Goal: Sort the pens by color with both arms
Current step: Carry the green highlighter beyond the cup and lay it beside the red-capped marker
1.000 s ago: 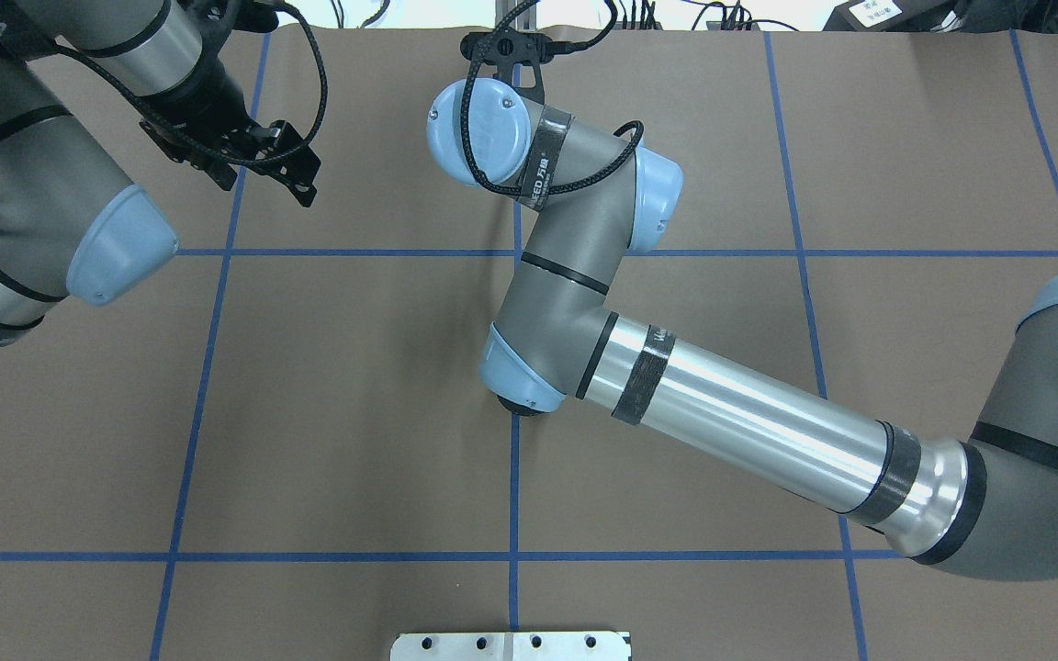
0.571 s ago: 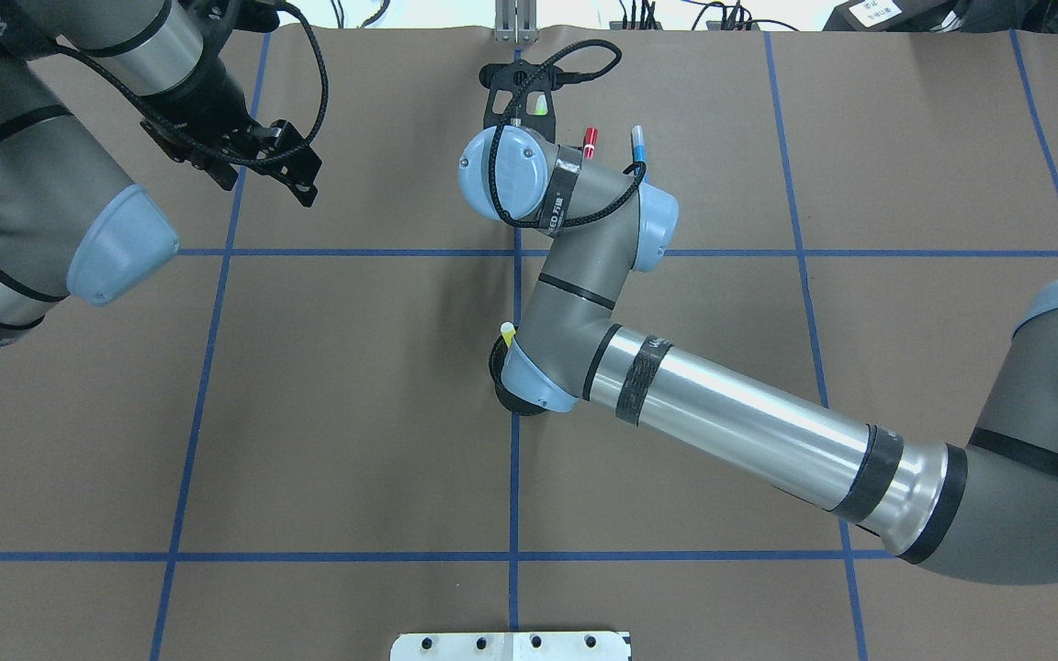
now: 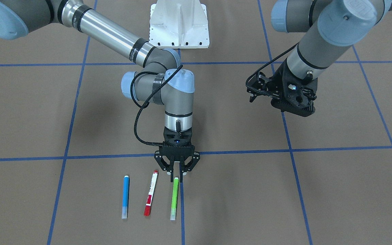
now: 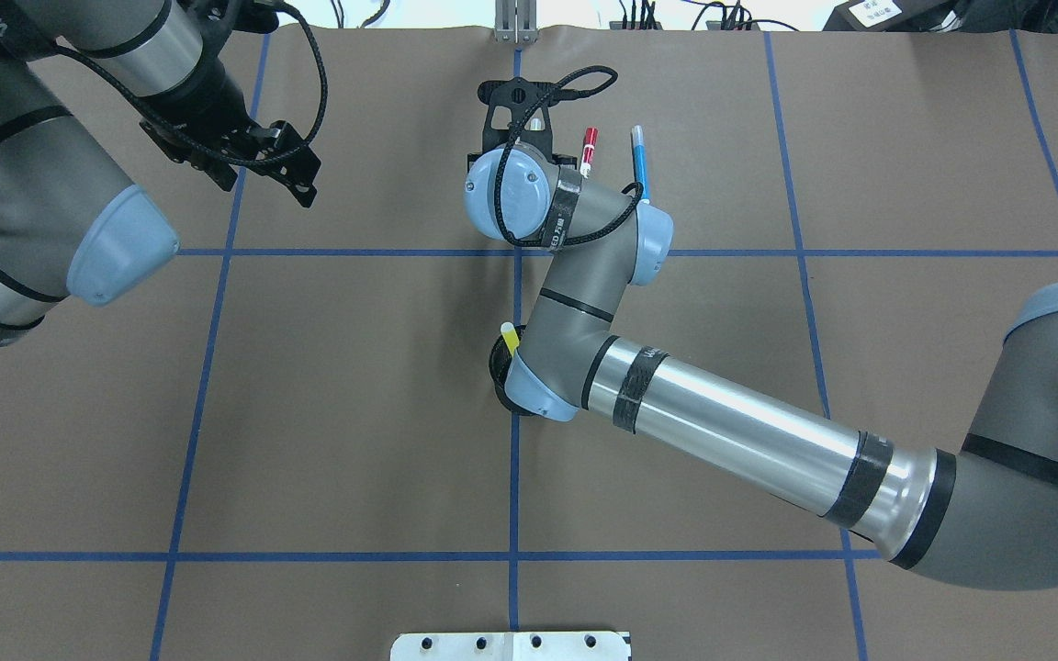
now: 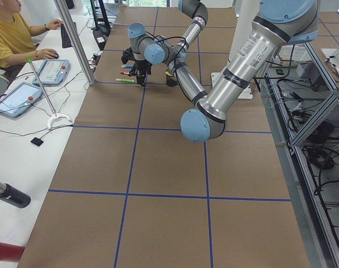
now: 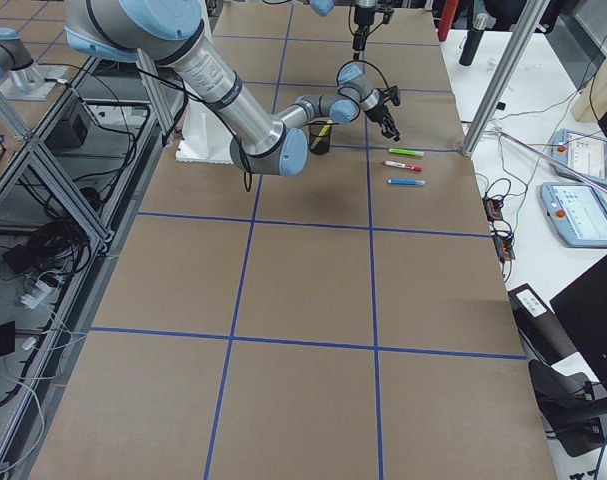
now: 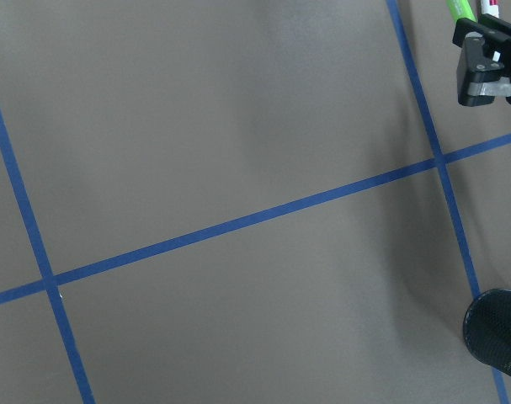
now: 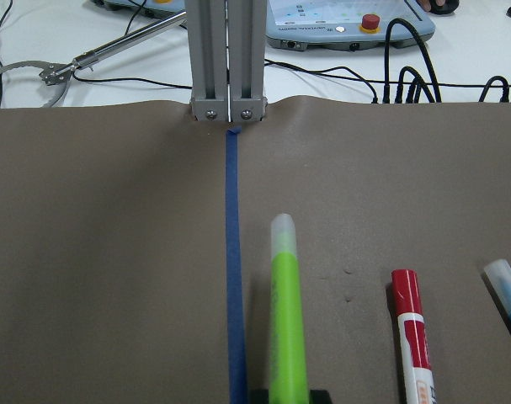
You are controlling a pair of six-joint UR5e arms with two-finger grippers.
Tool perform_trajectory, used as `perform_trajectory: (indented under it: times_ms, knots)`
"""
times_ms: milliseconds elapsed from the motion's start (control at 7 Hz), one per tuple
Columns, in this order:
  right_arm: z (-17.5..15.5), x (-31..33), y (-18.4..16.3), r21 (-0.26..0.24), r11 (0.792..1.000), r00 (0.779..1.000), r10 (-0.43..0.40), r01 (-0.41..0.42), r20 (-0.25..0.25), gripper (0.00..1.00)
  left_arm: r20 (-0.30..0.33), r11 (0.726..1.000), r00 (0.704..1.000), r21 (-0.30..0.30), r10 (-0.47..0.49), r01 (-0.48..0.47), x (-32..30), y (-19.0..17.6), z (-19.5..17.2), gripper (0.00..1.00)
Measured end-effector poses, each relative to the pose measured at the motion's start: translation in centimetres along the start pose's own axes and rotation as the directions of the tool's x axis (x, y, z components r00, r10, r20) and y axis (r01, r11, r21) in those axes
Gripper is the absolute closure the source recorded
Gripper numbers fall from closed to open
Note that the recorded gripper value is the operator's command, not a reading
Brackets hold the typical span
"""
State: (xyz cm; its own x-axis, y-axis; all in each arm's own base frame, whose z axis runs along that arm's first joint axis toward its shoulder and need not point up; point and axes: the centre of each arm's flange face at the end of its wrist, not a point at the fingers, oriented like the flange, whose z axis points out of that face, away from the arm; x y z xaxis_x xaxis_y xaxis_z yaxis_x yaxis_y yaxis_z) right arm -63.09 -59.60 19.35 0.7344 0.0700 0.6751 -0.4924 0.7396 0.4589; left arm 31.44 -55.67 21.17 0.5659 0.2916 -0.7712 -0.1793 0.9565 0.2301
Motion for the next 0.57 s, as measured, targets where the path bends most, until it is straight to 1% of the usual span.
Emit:
perform_trajectory:
  times_ms: [143, 286, 429, 571]
  knots:
    - [-0.3, -0.2, -0.2, 0.001, 1.000, 1.000, 0.005, -0.005, 0.011, 0.02, 0.001, 1.000, 1.000, 0.000, 0.000, 0.000, 0.0, 0.0, 0.0, 0.01]
    - [-0.6, -0.4, -0.5, -0.010, 1.000, 0.999, 0.016, -0.016, 0.031, 0.01, 0.001, 1.000, 1.000, -0.001, -0.003, 0.003, 0.0, 0.0, 0.1, 0.01]
    - [-0.9, -0.2, -1.4, -0.049, 0.998, 0.998, 0.034, -0.031, 0.058, 0.01, 0.000, 1.000, 1.000, -0.001, -0.011, 0.011, 0.1, 0.0, 0.1, 0.00]
    - [-1.3, 0.3, -2.9, -0.107, 0.993, 0.995, 0.056, -0.047, 0.088, 0.01, -0.002, 1.000, 1.000, 0.001, -0.029, 0.029, 0.2, 0.0, 0.0, 0.00]
